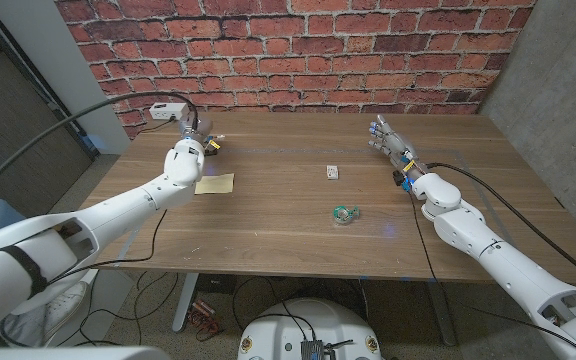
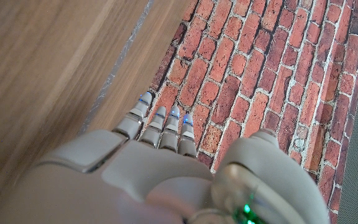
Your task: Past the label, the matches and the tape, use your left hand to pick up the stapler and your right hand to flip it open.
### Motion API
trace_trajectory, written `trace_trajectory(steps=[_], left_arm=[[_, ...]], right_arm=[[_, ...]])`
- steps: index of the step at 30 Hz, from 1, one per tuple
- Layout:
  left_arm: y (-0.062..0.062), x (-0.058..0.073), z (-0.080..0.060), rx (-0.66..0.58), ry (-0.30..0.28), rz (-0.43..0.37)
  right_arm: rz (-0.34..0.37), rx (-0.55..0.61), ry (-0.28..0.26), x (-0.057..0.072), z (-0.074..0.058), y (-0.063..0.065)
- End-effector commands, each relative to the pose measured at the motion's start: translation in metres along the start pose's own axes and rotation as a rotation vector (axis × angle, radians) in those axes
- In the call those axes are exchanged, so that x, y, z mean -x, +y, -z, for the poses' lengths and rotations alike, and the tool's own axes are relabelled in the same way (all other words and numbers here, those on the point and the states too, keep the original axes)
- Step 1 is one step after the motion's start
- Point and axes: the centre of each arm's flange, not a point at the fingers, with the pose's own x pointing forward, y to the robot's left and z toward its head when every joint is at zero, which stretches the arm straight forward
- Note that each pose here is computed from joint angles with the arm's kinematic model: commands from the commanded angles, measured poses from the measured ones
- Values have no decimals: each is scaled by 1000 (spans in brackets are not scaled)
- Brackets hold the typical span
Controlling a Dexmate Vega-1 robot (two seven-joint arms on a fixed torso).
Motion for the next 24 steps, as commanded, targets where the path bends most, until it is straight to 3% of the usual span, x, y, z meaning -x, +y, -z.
trace_trajectory(steps=[1,13,24], left_arm=[[-2,-4,4,-19,0,44],[-2,-8,2,-21,3,61],[-5,-14,2,-23,15,126]], right_arm=[[-1,4,2,0,-1,2],[7,4,3,3,-1,1],[5,6,8,1,0,3]])
